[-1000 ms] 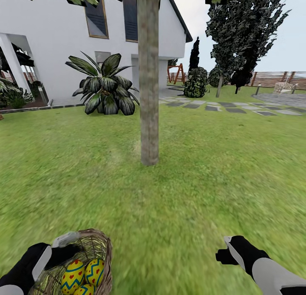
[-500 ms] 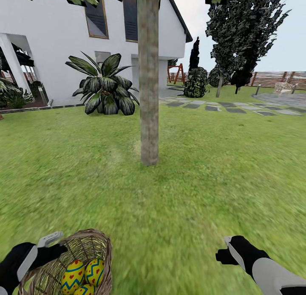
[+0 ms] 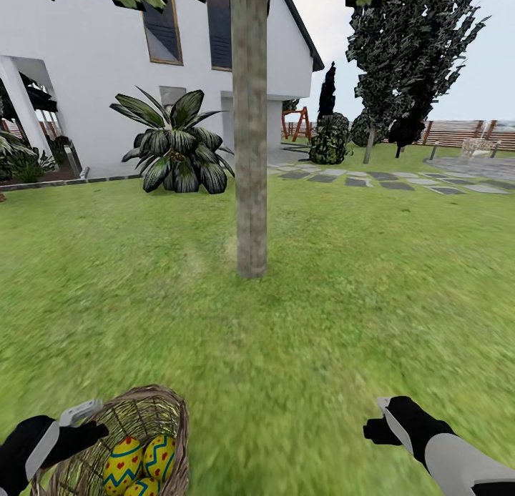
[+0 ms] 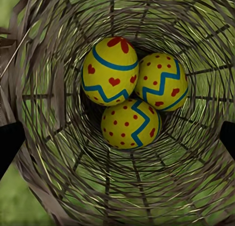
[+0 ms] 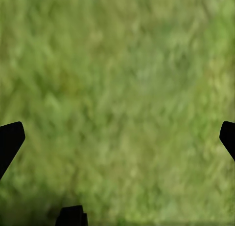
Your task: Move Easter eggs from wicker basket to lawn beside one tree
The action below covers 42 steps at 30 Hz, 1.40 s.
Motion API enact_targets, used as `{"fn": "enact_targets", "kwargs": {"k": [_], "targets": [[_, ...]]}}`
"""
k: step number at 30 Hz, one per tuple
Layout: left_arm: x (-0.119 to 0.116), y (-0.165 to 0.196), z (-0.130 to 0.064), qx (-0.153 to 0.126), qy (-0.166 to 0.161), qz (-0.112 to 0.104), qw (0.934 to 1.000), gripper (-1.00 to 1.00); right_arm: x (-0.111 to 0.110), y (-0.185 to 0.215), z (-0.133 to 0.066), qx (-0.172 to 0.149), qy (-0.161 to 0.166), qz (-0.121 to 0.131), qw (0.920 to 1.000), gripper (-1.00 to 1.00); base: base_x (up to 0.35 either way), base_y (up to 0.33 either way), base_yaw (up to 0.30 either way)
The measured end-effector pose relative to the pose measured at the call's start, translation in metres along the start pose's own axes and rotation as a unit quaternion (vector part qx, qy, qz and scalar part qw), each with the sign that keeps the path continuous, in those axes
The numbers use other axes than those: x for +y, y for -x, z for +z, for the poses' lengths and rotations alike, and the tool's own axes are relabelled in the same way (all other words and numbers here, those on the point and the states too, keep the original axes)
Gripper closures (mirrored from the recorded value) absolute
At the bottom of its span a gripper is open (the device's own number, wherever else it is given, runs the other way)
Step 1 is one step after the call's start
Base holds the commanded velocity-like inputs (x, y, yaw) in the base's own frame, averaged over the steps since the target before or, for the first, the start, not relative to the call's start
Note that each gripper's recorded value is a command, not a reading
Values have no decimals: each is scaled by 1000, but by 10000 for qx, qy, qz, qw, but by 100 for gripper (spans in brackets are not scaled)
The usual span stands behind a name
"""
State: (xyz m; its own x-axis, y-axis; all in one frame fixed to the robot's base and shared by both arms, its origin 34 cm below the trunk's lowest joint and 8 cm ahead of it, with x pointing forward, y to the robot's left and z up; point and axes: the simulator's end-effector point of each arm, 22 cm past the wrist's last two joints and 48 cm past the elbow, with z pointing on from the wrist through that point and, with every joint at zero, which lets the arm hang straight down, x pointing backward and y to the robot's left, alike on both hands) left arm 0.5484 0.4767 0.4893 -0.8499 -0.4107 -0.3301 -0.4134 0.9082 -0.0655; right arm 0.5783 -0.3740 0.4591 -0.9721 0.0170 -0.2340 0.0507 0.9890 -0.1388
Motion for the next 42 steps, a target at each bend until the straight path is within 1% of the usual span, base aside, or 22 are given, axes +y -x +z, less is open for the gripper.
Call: {"fn": "enact_targets", "kwargs": {"k": [9,19,35,42], "targets": [[-2,2,0,-52,-31,-30,10000,-100,-1,0,0,0,-7,3,10000,-100,10,0,0],[-5,0,1,-46,-45,-28,10000,-100,-2,0,0,6,-13,6,10000,-100,232,0,0],[-7,-1,2,-38,-65,-34,10000,-100,0,0,0,7,1,0,10000,-100,8,0,0],[-19,-7,5,10,-138,-34,9999,-100,1,-1,0,11,1,-12,10000,-100,0,0,0]]}}
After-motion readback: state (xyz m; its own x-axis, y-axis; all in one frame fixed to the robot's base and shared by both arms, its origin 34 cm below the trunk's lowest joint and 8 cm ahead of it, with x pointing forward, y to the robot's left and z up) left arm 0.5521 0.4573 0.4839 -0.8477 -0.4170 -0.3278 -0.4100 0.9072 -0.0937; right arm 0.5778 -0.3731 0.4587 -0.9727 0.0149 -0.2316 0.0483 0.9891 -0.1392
